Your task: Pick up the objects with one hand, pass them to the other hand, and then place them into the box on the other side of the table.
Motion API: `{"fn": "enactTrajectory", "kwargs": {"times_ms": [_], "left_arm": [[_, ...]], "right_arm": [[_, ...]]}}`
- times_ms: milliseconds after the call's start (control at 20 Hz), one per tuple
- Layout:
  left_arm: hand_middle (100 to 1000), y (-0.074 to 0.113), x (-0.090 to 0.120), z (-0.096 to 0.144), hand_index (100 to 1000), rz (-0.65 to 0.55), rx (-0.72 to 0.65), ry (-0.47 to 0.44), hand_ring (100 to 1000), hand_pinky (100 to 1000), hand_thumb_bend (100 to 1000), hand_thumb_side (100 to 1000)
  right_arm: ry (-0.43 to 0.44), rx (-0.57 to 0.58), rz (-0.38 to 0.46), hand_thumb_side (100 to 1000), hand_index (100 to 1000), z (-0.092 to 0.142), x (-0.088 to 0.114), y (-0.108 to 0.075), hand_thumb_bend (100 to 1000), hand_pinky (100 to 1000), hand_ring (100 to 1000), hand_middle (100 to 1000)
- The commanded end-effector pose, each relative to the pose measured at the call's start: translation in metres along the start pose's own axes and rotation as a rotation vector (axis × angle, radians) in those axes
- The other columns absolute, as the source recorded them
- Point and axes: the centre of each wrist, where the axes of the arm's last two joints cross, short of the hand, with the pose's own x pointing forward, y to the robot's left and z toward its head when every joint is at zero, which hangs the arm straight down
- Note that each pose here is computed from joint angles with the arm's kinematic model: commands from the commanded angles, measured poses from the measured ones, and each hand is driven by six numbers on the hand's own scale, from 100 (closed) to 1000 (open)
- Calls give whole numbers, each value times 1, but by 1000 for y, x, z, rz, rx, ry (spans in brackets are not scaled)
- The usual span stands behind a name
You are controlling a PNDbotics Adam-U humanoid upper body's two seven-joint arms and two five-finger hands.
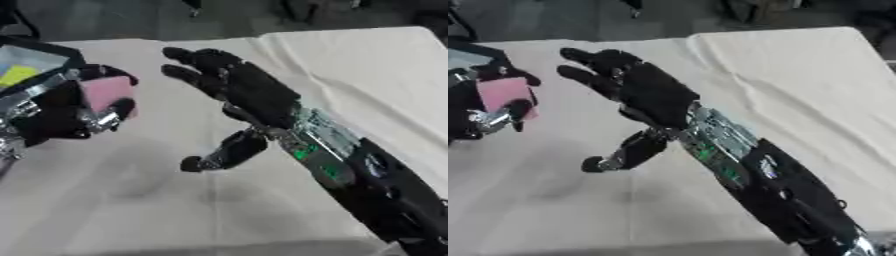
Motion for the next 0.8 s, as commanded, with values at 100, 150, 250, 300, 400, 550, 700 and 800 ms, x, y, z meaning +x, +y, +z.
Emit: {"fn": "enactTrajectory", "kwargs": {"times_ms": [100,150,250,300,400,550,700,800], "left_arm": [[455,62,-19,24,591,-185,353,125,433,452,106,131],[464,76,-28,29,598,-239,446,168,436,456,112,122],[479,108,-48,41,619,-396,667,290,447,481,100,100],[483,122,-60,46,626,-486,780,359,449,489,100,100],[522,140,-85,52,660,-606,941,474,476,570,100,109],[801,155,-126,65,871,-763,1077,644,762,751,476,480],[927,160,-153,78,941,-850,1033,801,898,845,804,694],[968,165,-148,79,964,-897,1056,772,949,869,817,799]], "right_arm": [[100,-184,77,503,997,6,-13,-23,603,885,891,991],[126,-213,91,500,995,9,-16,-24,589,882,886,985],[178,-243,119,499,990,17,-21,-24,557,876,870,966],[201,-254,127,499,990,20,-23,-24,553,875,869,964],[231,-264,134,503,988,26,-24,-24,536,875,859,954],[250,-265,120,515,988,30,-23,-22,516,873,852,948],[248,-261,97,516,988,32,-20,-22,512,873,850,946],[262,-257,88,520,987,36,-19,-22,505,870,848,945]]}}
